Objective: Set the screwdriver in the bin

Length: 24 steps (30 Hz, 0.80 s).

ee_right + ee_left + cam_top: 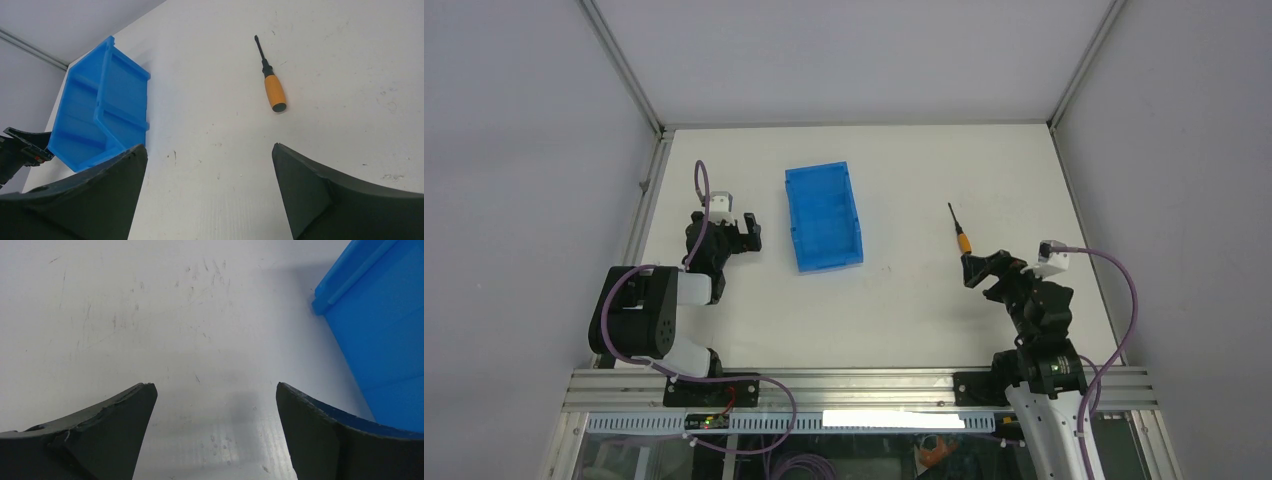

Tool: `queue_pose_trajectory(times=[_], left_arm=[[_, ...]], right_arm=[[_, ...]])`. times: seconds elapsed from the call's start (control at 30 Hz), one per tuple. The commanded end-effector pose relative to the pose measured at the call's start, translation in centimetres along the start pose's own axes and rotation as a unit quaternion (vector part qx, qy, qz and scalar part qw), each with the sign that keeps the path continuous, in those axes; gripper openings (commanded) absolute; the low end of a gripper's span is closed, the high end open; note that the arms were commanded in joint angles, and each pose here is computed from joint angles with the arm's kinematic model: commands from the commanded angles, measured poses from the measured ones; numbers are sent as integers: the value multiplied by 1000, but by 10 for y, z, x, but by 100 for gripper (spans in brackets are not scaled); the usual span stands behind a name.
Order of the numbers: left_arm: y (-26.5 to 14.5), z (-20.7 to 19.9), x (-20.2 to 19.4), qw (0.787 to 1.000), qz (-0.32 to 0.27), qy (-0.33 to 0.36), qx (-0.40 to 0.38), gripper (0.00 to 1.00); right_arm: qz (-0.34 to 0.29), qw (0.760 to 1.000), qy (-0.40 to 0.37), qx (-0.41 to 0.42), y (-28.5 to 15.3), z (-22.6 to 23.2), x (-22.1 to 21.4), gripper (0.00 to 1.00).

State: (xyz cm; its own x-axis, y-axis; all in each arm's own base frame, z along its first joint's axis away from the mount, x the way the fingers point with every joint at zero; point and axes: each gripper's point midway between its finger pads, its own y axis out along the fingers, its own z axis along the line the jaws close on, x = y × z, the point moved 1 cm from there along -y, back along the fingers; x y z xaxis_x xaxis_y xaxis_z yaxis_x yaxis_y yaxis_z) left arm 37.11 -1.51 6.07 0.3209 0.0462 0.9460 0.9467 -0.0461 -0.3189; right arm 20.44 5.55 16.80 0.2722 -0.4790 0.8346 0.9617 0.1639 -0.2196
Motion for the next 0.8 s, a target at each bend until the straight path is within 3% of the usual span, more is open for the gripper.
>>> queue_pose_trajectory(times=[0.0, 0.27, 0.4, 0.6, 0.77], left_arm=[[5, -2, 25, 999, -39, -4, -11, 99], [5, -2, 24, 999, -38, -4, -11, 99], [5, -2, 24, 999, -38, -4, -10, 99], [5, -2, 24, 999, -38, -4, -11, 99], [5, -2, 24, 999, -39, -4, -11, 99]], right_arm=[[-22, 1000, -9, 3, -6, 5, 16, 99], [-111, 988, -60, 89, -18, 59, 89, 99], [-106, 985, -104, 88, -9, 85, 135, 99], [75, 980, -178, -45, 46, 77, 168, 99], [288, 924, -207, -146, 97, 43, 144, 99]])
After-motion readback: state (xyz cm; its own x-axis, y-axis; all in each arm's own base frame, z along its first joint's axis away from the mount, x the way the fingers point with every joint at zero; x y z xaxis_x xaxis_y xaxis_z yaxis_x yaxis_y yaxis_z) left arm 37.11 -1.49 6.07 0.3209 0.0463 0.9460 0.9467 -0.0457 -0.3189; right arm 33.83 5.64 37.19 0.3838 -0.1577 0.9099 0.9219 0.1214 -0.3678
